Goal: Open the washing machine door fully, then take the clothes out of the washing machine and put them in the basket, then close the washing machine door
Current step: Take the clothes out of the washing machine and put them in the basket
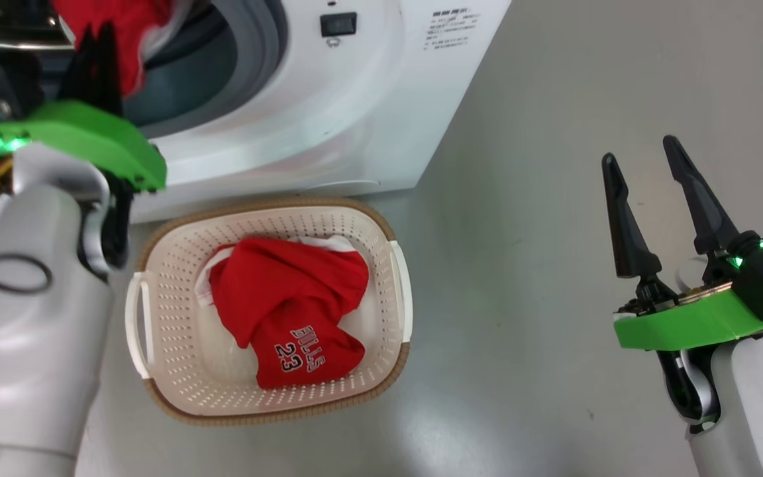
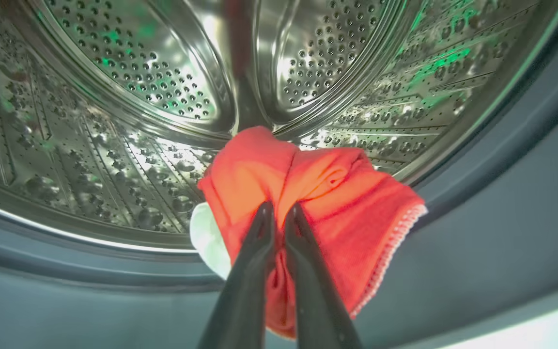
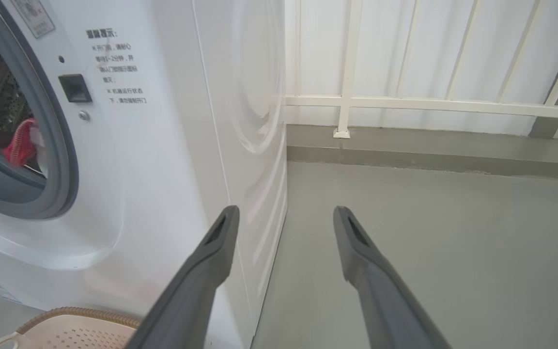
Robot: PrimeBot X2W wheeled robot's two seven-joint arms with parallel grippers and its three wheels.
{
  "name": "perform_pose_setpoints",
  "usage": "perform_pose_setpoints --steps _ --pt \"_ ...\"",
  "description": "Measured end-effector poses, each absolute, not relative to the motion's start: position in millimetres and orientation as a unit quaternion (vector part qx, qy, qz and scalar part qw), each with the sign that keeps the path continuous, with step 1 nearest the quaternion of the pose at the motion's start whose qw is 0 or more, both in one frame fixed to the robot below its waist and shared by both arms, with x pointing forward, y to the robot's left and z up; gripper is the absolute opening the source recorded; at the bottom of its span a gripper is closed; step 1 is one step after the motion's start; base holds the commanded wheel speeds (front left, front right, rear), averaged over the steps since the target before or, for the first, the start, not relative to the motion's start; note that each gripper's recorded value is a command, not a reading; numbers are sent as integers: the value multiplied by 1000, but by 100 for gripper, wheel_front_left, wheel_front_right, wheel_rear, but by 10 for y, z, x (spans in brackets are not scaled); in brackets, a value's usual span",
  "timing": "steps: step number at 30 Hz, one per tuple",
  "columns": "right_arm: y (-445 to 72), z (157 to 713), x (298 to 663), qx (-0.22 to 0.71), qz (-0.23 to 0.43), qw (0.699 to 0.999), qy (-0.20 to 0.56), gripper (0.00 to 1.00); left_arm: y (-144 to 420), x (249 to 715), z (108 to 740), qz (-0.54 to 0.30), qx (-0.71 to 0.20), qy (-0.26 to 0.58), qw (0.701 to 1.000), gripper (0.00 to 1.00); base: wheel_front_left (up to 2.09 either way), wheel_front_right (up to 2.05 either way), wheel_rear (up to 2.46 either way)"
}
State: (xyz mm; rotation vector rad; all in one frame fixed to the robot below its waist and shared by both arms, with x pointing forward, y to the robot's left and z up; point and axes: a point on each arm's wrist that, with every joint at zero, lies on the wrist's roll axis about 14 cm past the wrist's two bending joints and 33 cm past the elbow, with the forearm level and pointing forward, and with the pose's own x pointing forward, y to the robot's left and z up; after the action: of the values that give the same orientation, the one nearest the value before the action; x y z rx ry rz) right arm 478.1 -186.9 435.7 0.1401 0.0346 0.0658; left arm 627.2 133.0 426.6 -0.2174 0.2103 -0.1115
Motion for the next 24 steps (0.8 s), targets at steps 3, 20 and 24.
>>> perform_pose_setpoints --steps 3,20,24 --pt "-1852 4425 4766 75 35 997 10 100 1344 6149 4354 -56 -101 81 990 0 0 0 0" --pt "-1804 4798 4401 80 37 996 -18 100 1349 5189 4916 -61 -80 -10 995 0 0 0 0" --pt "-1797 4910 4319 80 37 996 -30 100 1384 4945 4985 -56 -77 -18 995 0 0 0 0"
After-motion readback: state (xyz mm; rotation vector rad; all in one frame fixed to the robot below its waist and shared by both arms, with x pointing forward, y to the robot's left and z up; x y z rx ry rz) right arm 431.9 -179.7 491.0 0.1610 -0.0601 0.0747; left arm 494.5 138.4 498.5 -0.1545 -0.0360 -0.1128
